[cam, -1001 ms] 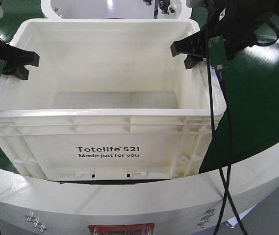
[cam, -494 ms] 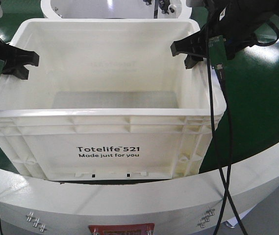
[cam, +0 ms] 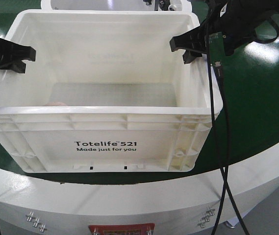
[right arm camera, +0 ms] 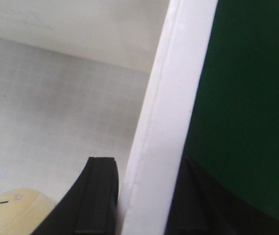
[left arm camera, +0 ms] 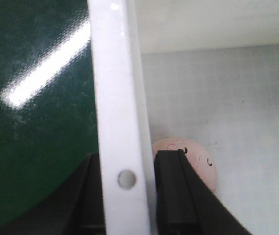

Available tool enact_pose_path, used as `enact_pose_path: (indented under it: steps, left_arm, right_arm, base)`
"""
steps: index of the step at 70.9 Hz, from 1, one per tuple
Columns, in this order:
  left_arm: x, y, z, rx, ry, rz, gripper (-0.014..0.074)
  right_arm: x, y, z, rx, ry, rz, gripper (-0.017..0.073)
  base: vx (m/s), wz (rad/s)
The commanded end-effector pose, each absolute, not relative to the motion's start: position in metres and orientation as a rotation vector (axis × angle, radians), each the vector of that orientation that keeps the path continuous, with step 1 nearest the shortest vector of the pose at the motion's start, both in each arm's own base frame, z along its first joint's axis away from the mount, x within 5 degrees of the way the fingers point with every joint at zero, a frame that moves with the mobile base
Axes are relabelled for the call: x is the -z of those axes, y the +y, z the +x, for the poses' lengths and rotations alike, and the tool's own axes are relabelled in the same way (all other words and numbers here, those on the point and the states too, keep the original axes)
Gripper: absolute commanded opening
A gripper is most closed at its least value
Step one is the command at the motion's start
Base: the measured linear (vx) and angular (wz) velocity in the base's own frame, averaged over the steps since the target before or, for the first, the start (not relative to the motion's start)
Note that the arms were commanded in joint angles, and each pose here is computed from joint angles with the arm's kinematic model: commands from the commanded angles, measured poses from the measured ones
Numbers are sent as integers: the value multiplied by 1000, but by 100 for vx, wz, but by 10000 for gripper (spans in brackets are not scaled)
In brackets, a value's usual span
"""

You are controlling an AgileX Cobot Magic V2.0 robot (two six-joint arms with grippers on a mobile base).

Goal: Place moving items into box and shelve
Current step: 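Lift the crate with both grippers toward the robot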

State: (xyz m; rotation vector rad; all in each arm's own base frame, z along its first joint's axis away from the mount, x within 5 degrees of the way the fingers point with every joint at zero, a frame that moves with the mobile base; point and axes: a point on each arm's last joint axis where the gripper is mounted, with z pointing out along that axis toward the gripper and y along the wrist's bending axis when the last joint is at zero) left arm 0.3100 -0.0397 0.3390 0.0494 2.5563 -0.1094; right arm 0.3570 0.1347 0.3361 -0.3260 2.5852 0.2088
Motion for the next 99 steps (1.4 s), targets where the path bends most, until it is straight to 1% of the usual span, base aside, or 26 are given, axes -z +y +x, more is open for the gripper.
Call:
enact_pose_path:
  steps: [1,15,26,57,79,99]
  left_arm:
    - [-378,-41,308,153,2315,38,-7]
    - [-377,-41,307,158,2332,36,-7]
    - [-383,-42,304,186,2304,26,-7]
    - [-387,-42,301,200,2282,19,-5]
    - [-394,-42,293,220,2272,15,-4]
    - [-399,-41,281,220,2295,21,-4]
  right_arm:
    - [-379,132,350,-227,2370,-360,-7]
    - [-379,132,349,-224,2383,-361,-4]
    - [-378,132,348,-222,2393,-363,-4]
    - [-393,129,342,-230,2334,-352,-4]
    - [-411,124,327,-245,2297,-340,-4]
    - [-415,121,318,-255,2322,-336,-4]
  base:
    - [0,0]
    - [0,0]
    - [0,0]
    - [0,0]
    - [0,0]
    - [0,0]
